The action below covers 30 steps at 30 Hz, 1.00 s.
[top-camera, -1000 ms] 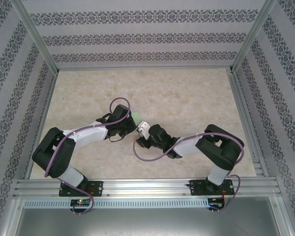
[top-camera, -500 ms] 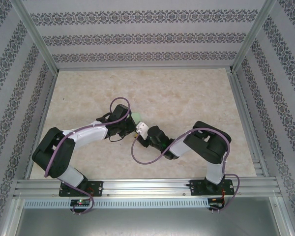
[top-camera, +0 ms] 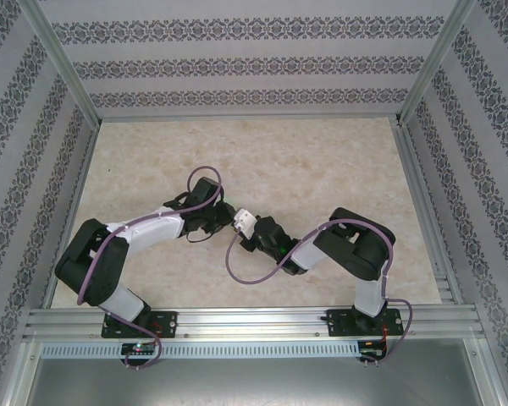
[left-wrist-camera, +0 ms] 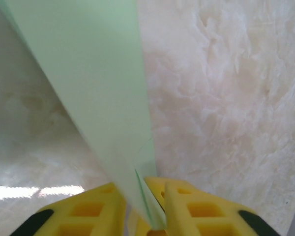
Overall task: Fold a paper plane with a square sheet of paper (pick it up from the middle)
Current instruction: Fold the wing for the fifth time at the center of the table.
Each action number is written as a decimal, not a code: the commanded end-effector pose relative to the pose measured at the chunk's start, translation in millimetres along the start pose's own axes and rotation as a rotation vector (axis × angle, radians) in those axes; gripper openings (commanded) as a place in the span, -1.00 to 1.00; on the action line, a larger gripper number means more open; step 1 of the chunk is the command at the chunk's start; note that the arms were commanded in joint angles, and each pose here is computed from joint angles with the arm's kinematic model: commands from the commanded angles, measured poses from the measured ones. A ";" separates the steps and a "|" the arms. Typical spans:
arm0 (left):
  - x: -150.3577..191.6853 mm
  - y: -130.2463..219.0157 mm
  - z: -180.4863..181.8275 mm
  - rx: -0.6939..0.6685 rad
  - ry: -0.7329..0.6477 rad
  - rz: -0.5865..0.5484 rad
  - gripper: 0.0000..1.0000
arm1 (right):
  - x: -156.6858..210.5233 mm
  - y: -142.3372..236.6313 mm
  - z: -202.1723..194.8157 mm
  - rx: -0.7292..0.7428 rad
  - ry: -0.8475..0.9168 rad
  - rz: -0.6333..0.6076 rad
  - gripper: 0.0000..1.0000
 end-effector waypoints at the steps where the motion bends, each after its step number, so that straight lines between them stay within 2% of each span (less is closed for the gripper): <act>1: -19.9 21.4 0.2 0.018 0.017 -0.044 -0.29 | -7.1 -0.4 3.5 -0.035 -0.020 -0.040 -0.87; 8: -42.0 54.6 21.6 0.002 0.021 -0.126 0.02 | -9.0 -1.3 4.8 -0.109 -0.088 0.021 -1.00; 13: -40.8 62.7 27.0 0.037 -0.020 -0.156 0.13 | -12.2 -1.2 1.3 -0.150 -0.204 0.064 -1.00; 23: -23.7 51.5 37.8 0.194 -0.080 -0.170 0.12 | -20.3 -2.2 -8.3 -0.197 -0.460 0.143 -1.00; 30: -11.9 40.1 40.8 0.275 -0.122 -0.138 -0.06 | -23.5 -4.4 -10.8 -0.241 -0.565 0.183 -1.00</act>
Point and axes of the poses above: each hand's point on the last joint's axis, 136 mm out from that joint toward the fingers, its own y axis back along the fingers, its own z axis along the line the jaws close on, x = y × z, the point moved 10 cm from there along y, back along the fingers, and after that the axes turned 10 degrees about -y, right-handed, at the moved point
